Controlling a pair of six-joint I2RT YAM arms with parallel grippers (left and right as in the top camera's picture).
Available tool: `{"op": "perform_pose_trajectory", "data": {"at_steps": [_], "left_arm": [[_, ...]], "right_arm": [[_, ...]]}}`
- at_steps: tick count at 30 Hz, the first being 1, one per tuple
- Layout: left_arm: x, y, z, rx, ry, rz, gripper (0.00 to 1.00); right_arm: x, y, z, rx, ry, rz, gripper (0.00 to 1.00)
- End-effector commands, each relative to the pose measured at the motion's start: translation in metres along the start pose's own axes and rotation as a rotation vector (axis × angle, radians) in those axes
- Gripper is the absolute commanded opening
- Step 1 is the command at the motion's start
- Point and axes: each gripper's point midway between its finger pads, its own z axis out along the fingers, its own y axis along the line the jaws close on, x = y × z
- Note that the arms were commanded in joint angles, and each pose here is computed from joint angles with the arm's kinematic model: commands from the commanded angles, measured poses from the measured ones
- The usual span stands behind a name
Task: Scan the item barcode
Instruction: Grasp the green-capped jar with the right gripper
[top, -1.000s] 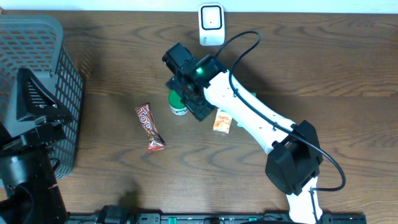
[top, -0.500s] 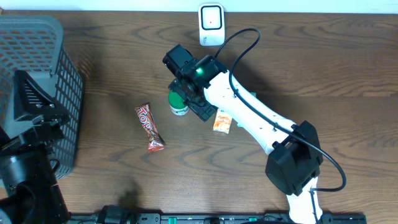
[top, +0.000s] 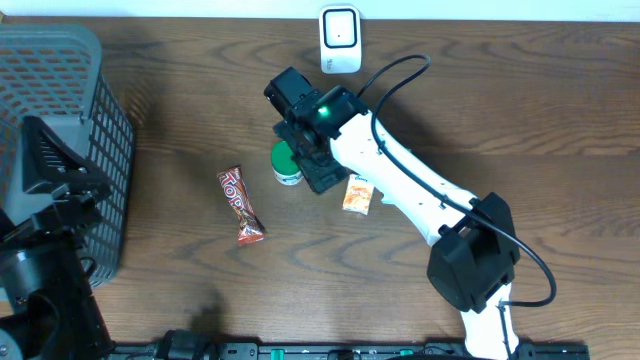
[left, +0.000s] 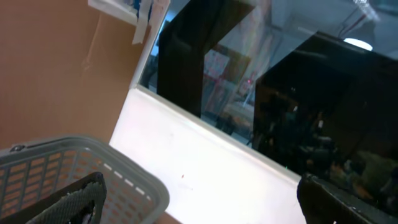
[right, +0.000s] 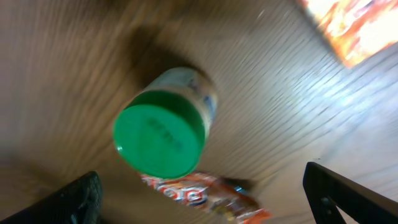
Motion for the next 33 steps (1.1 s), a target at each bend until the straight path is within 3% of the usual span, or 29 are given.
{"op": "perform_pose_trajectory", "data": {"at_steps": [1,7,20,33], "left_arm": [[-0.009,0.0,-0.001,-0.005,-0.029,-0.015,0.98],[-0.01,0.002,-0.002,-0.015,-0.037,-0.017,0.98],[-0.01,0.002,-0.002,-0.018,-0.037,-0.017,0.98],[-0.01,0.002,-0.001,-0.018,-0.037,-0.016,0.98]], "right_arm": [[0.019,0.005,0.018,0.009,0.062,0.111,0.99],[0.032,0.008,0.045,0.03,0.13,0.14,0.99],[0.025,-0.004,0.106,0.107,0.111,0.154,0.99],[0.012,-0.008,0.107,0.124,0.089,0.039,0.98]]}}
